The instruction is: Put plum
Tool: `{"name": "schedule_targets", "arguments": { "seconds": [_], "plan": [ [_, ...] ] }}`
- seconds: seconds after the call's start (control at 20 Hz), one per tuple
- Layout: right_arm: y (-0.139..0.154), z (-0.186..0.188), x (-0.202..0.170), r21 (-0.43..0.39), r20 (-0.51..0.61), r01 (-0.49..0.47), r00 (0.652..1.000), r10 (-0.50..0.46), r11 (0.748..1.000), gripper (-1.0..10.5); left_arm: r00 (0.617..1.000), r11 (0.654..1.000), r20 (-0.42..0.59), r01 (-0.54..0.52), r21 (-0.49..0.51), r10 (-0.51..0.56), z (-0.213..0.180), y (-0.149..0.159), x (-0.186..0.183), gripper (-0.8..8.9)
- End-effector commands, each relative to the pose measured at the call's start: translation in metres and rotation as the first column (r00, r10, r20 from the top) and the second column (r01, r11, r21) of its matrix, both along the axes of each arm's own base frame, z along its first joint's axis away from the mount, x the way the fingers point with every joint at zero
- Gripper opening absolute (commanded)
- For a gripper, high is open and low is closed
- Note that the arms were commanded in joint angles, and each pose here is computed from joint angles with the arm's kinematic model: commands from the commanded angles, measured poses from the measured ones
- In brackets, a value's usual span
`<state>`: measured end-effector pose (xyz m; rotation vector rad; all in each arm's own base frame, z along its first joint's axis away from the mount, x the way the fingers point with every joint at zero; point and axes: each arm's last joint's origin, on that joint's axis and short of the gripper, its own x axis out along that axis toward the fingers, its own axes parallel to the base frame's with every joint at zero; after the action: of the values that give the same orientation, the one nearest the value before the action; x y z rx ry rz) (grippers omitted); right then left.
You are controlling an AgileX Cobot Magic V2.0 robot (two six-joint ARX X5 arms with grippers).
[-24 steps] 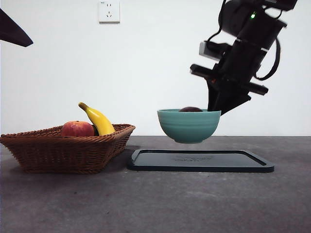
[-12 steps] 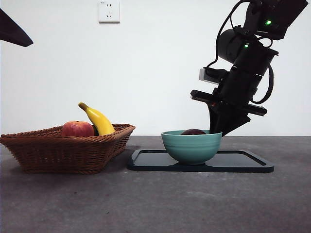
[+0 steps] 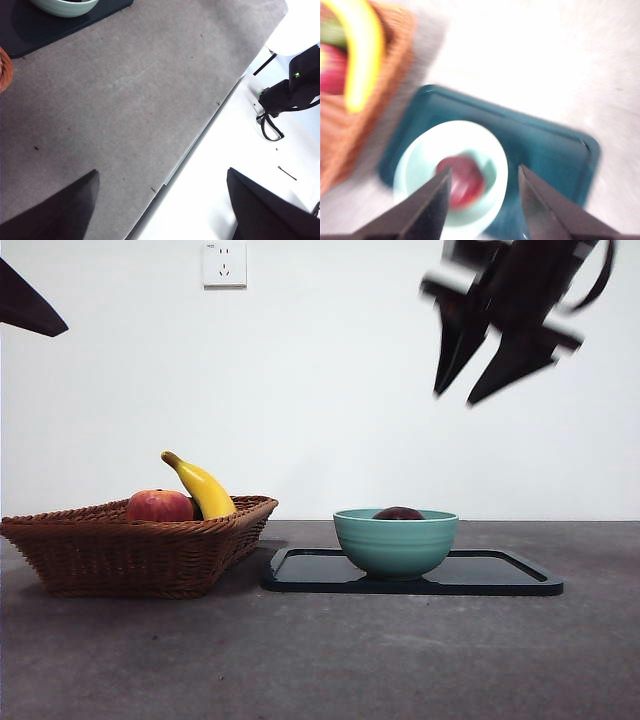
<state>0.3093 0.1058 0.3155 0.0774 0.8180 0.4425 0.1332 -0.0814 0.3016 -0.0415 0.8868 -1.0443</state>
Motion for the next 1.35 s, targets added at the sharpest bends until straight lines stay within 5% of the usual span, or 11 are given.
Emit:
{"name": "schedule_targets", "arguments": {
  "seconds": [0.05, 0.4, 0.9, 1.35],
  "plan": [
    [-0.007, 0.031, -0.029, 0.003, 0.043, -0.019, 0.999, 0.019, 1.000, 2.1, 1.000, 1.000, 0.023, 0.018, -0.002, -0.018, 0.002, -0.001, 0.001, 4.02],
    [-0.032, 0.068, -0.114, 0.004, 0.099, -0.046, 0.994, 0.046, 0.999, 2.1, 1.000, 1.000, 0.022, 0.018, -0.002, -0.018, 0.002, -0.001, 0.001, 4.02],
    [-0.046, -0.005, -0.195, 0.063, 0.077, -0.192, 0.979, 0.187, 0.979, 2.1, 1.000, 1.000, 0.023, 0.018, -0.002, -0.018, 0.002, -0.001, 0.001, 4.02],
    [-0.052, -0.021, -0.211, 0.099, 0.084, -0.222, 0.973, 0.214, 0.970, 2.1, 1.000, 1.000, 0.022, 0.018, -0.002, -0.018, 0.002, -0.001, 0.001, 4.02]
  ]
}}
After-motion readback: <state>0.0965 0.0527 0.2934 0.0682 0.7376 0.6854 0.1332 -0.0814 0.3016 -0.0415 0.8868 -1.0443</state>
